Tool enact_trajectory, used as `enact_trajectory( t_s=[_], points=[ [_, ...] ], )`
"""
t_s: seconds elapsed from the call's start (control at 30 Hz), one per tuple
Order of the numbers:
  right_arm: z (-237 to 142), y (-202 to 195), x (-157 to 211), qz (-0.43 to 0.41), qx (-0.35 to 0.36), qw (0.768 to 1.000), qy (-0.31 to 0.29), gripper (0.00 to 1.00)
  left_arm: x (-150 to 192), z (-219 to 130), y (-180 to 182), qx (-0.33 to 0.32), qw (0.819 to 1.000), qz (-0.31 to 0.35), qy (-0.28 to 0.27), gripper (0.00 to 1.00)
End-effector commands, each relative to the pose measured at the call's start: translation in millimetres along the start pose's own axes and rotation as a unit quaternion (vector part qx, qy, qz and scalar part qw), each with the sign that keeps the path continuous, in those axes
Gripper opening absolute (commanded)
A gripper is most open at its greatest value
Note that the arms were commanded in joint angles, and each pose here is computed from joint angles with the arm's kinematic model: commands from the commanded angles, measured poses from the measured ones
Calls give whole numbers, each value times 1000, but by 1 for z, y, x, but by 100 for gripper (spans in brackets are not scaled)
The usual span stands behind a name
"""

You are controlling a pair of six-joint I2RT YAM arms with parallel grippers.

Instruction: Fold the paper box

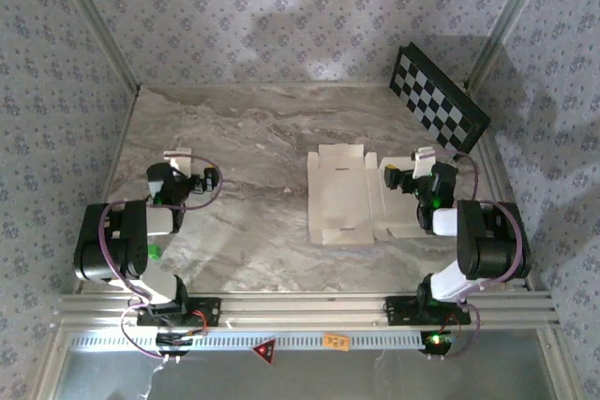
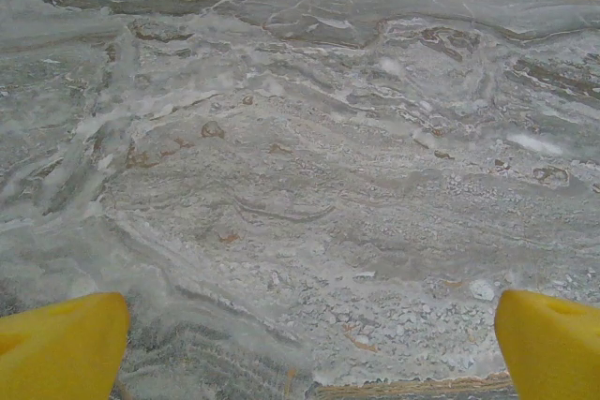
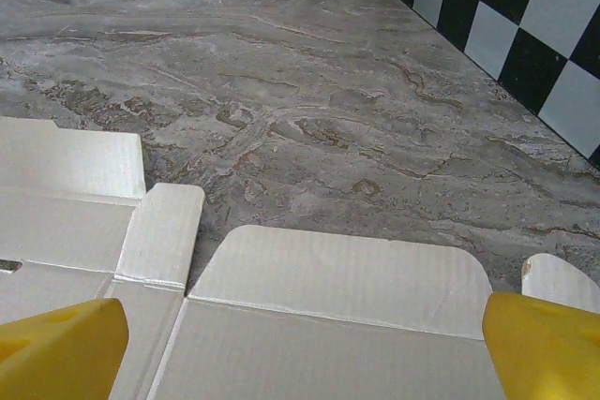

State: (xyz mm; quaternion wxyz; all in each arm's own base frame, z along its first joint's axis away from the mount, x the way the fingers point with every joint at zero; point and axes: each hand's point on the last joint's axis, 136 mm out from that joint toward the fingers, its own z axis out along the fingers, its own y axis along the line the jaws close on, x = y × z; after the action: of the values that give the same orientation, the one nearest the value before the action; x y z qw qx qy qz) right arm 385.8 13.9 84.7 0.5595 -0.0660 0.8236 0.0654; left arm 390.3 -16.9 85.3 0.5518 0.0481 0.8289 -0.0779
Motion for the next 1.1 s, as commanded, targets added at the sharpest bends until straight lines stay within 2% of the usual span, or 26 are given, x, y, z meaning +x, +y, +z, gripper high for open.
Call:
enact_trajectory(
  t_s=[0.0,0.87,1.07],
  points=[
    [-2,2,-2,-8,-6,1000,-8,99,-7,-1,-3,9,1000,10,-17,100],
    [-1,1,-2,-5,-5,1000,-7,99,-8,-1,3,3,1000,-3,-16,100],
    [0,-10,-4,4,28,1000,-7,99,-8,-1,4,2,1000,-3,-16,100]
  ],
)
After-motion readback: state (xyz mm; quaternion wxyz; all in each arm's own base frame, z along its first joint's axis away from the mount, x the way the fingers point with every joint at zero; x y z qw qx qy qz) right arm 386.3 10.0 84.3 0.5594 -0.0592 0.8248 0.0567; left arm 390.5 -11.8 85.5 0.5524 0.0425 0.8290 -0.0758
